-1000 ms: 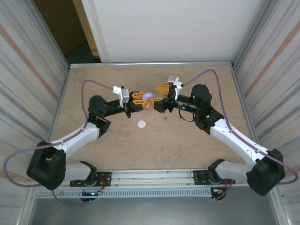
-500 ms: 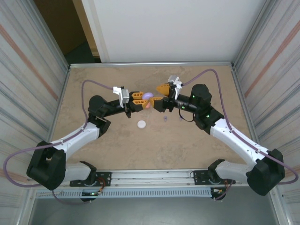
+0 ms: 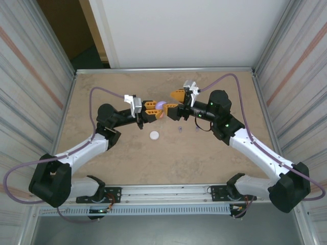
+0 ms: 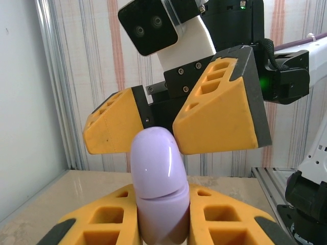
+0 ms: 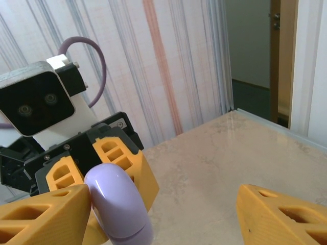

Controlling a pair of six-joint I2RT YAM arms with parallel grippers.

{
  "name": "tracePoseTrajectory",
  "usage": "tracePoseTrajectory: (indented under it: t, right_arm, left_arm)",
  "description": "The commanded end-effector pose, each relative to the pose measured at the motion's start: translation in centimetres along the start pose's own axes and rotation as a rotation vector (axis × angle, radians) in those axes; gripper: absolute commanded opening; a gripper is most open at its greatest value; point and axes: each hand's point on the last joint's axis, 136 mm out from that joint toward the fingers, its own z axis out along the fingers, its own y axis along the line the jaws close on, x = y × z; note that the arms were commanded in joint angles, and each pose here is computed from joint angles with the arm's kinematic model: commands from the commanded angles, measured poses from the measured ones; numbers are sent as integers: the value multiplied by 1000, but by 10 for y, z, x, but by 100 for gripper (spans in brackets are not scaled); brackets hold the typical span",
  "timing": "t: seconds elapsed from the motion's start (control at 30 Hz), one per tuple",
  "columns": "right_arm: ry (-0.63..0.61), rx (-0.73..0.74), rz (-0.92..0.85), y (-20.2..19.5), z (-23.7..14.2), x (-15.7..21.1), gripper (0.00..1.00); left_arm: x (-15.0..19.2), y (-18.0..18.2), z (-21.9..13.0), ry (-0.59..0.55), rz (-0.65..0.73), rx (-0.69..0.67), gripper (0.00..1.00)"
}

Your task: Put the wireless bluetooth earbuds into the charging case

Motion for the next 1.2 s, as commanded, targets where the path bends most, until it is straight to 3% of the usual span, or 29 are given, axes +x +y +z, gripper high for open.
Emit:
tracePoseTrajectory:
  t: [0.0,0.5,0.8,1.17]
  right_arm:
    - [-28,31,-36,-8,0,-16,73]
    - [-22,39,-24,-20,4,-18,73]
    - [-49,27,-42,-7,-8,-35,74]
    - [4,312,68,-39,-47,-20,86]
  left_arm:
    - [-21,-16,0,-39,82,54,0]
    - [-23,-19,0,-39,93,57,0]
    - [-14,-10,-1,-20,92,1,0]
    - [-16,-8,-10,-24,138,-65,0]
